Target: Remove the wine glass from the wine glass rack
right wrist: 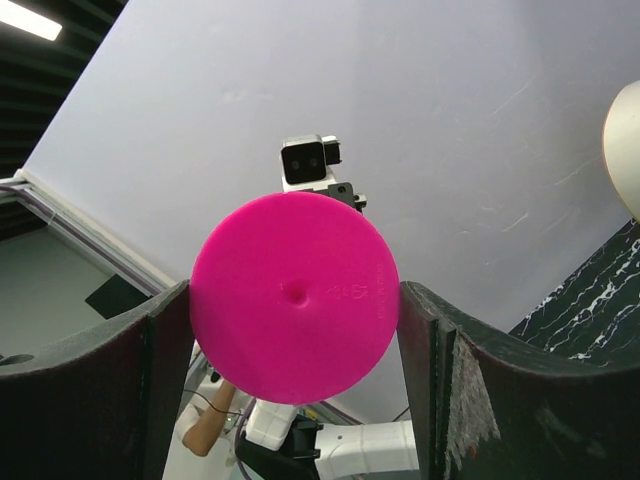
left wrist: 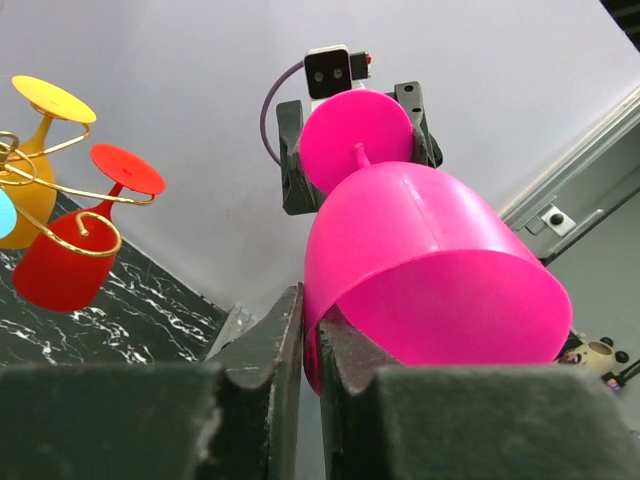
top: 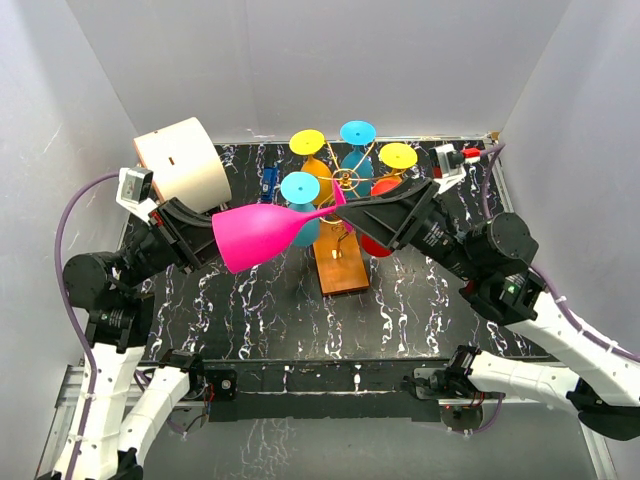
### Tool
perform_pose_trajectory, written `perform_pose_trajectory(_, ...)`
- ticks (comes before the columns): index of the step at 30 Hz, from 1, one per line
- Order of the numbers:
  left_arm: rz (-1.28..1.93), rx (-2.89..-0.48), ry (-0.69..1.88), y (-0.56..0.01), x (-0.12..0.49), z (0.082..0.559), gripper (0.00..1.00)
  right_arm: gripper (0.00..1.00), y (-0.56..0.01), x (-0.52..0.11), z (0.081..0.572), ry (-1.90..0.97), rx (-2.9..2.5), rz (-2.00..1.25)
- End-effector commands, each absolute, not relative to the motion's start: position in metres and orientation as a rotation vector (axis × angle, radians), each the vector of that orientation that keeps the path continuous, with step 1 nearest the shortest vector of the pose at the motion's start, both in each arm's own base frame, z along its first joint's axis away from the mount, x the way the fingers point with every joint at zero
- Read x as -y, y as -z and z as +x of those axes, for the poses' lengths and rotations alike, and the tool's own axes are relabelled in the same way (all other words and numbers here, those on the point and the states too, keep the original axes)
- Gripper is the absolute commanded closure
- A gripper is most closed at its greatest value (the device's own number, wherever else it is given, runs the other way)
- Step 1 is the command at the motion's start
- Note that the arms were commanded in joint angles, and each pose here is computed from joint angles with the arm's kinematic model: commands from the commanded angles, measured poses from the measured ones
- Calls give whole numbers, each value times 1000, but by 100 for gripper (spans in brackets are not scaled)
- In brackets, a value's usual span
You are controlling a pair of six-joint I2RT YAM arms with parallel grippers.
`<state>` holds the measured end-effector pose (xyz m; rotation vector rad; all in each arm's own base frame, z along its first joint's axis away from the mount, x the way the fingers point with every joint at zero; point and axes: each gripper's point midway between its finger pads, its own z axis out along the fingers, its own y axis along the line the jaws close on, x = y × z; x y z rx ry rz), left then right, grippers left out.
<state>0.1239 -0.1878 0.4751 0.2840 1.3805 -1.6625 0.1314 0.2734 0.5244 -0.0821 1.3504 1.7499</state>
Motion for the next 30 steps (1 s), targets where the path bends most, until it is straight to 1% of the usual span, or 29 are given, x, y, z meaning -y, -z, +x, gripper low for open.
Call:
perform_pose_trajectory(1,315,-1371,1602,-486,185,117,100,41,-541,-273,126,-1794,-1256,-106)
perform_pose_trajectory(2,307,-1382,1592,-485,185,117,100,36,-540,-272,128,-1778,-1258,-106)
perform_pose_trajectory(3,302,-1388,1576,-486,184,118,100,29,-538,-273,130,-1756,-1263,-105)
perform_pose_trajectory(4,299,-1389,1553,-487,183,118,100,19,-534,-272,134,-1731,-1274,-94)
perform_pose_trajectory(5,283,-1398,1538,-487,182,119,100,8,-532,-271,137,-1706,-1281,-85)
perform_pose_trajectory(6,269,-1403,1521,-487,180,120,100,3,-529,-268,140,-1681,-1287,-70)
perform_pose_trajectory(7,256,-1406,1504,-488,179,121,100,2,-527,-265,143,-1654,-1290,-60)
perform_pose_trajectory(13,158,-1425,1393,-491,168,133,100,2,-526,-227,158,-1460,-1274,52)
perform_pose_trajectory(18,17,-1451,1227,-491,148,150,100,2,-523,-183,166,-1291,-1255,165)
perform_pose_trajectory(20,-118,-1506,1081,-482,127,164,100,2,-521,-168,166,-1235,-1249,189)
perform_pose_trajectory(22,-311,-1595,854,-462,92,180,100,2,-521,-152,165,-1191,-1235,215)
perform_pose_trajectory(24,-451,-1652,652,-447,59,185,100,2,-520,-140,164,-1156,-1228,234)
perform_pose_trajectory(27,-553,-1774,418,-420,29,191,100,2,-518,-129,163,-1126,-1218,252)
perform_pose_trajectory(30,-569,-1932,276,-391,20,199,100,2,-516,-124,162,-1108,-1218,251)
